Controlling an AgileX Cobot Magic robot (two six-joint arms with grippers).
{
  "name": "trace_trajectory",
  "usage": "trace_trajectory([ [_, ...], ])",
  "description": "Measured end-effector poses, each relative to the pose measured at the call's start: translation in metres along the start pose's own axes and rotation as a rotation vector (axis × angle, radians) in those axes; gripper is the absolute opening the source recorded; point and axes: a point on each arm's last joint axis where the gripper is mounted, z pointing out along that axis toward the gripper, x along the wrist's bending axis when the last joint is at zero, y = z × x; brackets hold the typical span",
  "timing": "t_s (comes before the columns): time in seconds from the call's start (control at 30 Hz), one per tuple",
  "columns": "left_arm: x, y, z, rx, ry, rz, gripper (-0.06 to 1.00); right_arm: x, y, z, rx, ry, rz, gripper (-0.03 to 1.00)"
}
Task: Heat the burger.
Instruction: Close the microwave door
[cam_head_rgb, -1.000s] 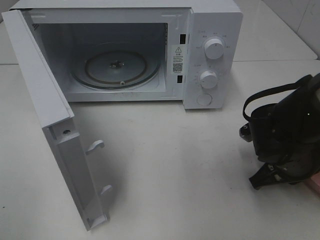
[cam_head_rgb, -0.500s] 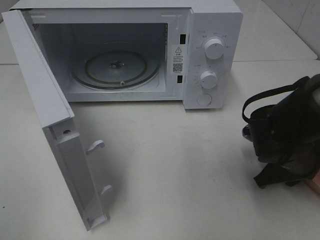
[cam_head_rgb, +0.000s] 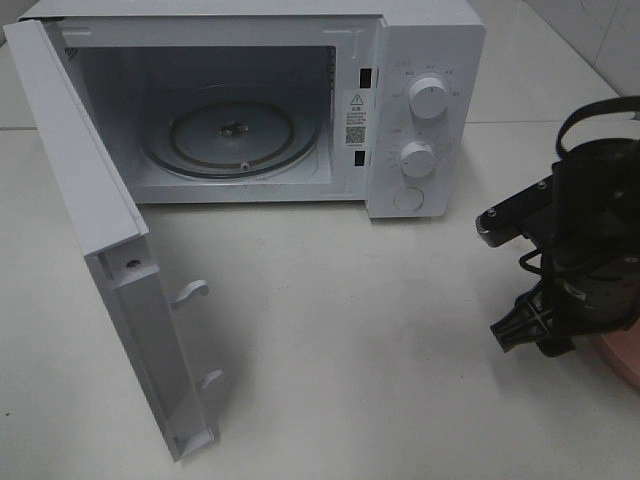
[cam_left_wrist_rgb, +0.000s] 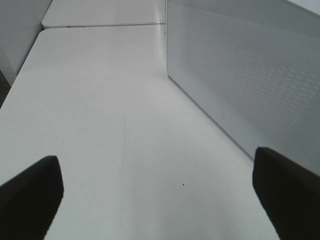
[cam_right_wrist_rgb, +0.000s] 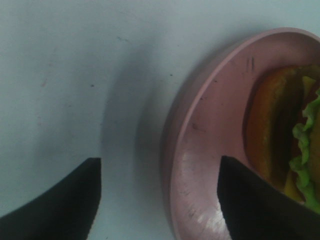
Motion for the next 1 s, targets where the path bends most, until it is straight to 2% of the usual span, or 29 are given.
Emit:
trace_trajectory([
  [0.07, 0.000, 0.000, 0.000, 0.000, 0.000, 0.000, 0.97, 0.000, 0.000, -0.003, -0.004, 0.019, -0.001, 0.69],
  [0.1, 0.000, 0.000, 0.000, 0.000, 0.000, 0.000, 0.97, -0.002, -0.002, -0.010, -0.007, 0.055, -0.002, 0.73],
  [0.2, 0.000, 0.000, 0.000, 0.000, 0.000, 0.000, 0.97, -0.002, -0.002, -0.012, -0.008, 0.068, -0.007, 0.75],
  [0.27, 0.000, 0.000, 0.000, 0.000, 0.000, 0.000, 0.97, -0.005, -0.006, -0.024, -0.004, 0.125, -0.017, 0.80],
  [0.37, 0.000, 0.000, 0.000, 0.000, 0.000, 0.000, 0.97, -0.005, -0.007, -0.026, -0.001, 0.139, -0.017, 0.80],
  [0.43, 0.000, 0.000, 0.000, 0.000, 0.000, 0.000, 0.97, -0.007, -0.012, -0.039, -0.001, 0.208, -0.048, 0.81],
  [0.53, 0.000, 0.000, 0.000, 0.000, 0.000, 0.000, 0.97, -0.008, -0.013, -0.041, -0.003, 0.224, -0.057, 0.81],
  [0.6, 0.000, 0.000, 0.000, 0.000, 0.000, 0.000, 0.97, -0.012, -0.018, -0.057, -0.030, 0.295, -0.086, 0.81],
  [0.7, 0.000, 0.000, 0.000, 0.000, 0.000, 0.000, 0.97, -0.014, -0.019, -0.060, -0.042, 0.305, -0.097, 0.81],
  [0.77, 0.000, 0.000, 0.000, 0.000, 0.000, 0.000, 0.97, -0.022, -0.025, -0.075, -0.090, 0.342, -0.122, 0.81],
  [1.0, 0.000, 0.000, 0.000, 0.000, 0.000, 0.000, 0.97, -0.037, -0.036, -0.092, -0.131, 0.334, -0.143, 0.81],
])
